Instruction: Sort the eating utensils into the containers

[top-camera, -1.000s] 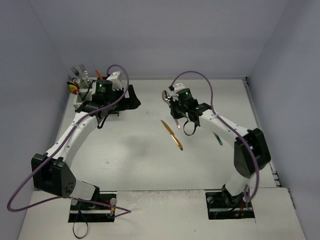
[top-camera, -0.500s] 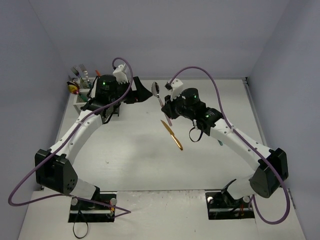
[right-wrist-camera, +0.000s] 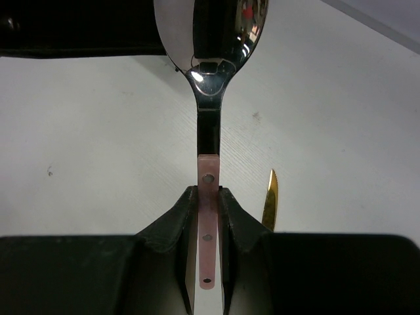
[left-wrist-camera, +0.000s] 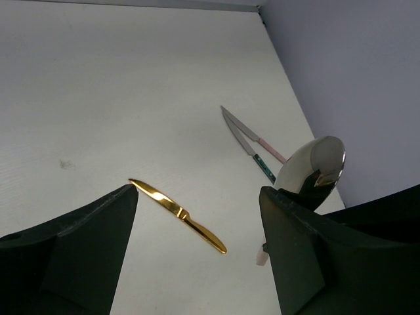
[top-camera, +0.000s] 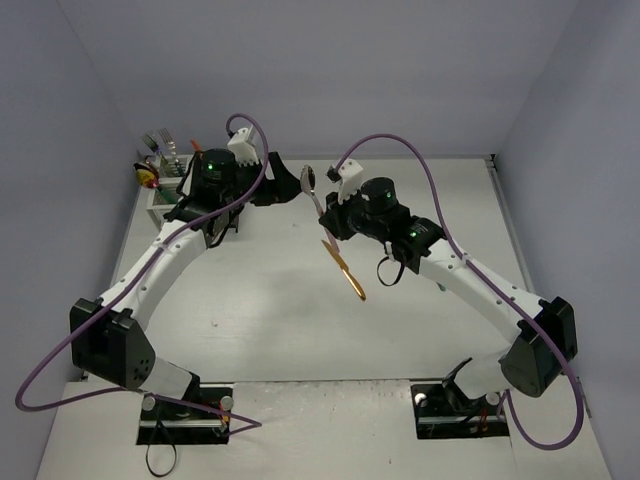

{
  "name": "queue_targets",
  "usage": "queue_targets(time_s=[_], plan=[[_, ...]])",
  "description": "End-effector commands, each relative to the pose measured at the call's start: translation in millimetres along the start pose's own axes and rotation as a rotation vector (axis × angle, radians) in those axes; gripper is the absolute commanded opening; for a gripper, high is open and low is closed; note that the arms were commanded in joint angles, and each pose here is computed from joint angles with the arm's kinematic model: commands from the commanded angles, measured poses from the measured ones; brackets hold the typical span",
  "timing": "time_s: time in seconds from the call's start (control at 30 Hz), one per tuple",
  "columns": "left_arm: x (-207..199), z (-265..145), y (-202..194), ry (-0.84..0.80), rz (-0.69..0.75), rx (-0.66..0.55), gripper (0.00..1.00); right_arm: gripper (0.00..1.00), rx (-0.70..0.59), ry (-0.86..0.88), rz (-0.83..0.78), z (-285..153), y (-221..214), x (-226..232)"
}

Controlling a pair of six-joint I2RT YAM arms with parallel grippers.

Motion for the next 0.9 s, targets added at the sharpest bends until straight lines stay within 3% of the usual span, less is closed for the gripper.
queue_targets(time_s=[0.0,0.27,0.43,0.6,0.87], plan=[[-23.0,-25.9,28.2,0.01,0.123,-0.111,0.72,0.0,-0.134,0.011,-0.025,-9.6,33.9,4.9],[-20.3,-45.7,38.3,0.026,0.198,-0.171,0.76,0.0,-0.128,-0.023,-0.017,-7.2,33.2,0.1],[-35.6,-47.1,35.4,-0.108,0.211,-0.159,0.77,0.0,-0.108,-0.018,-0.011,-0.3,28.1,0.2],[-51.7,-36.4,36.9,-0.217,0.214,-0.16,0.77,0.0,-0.103,-0.005,-0.012,2.7,27.5,1.9],[-55.6,-10.3,39.6,-0.212,0.24,-0.147,0.76,0.0,-0.104,0.004,-0.012,3.2,28.2,3.2]])
Point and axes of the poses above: each gripper's point midway between its finger pads, its own z axis out along the fingers, its own x axis along the line the jaws close on, y = z × x, the point moved 5 cm from there along -z, back along the fingers, and after that the axes turned 6 degrees about -z, right-handed, at the moved point
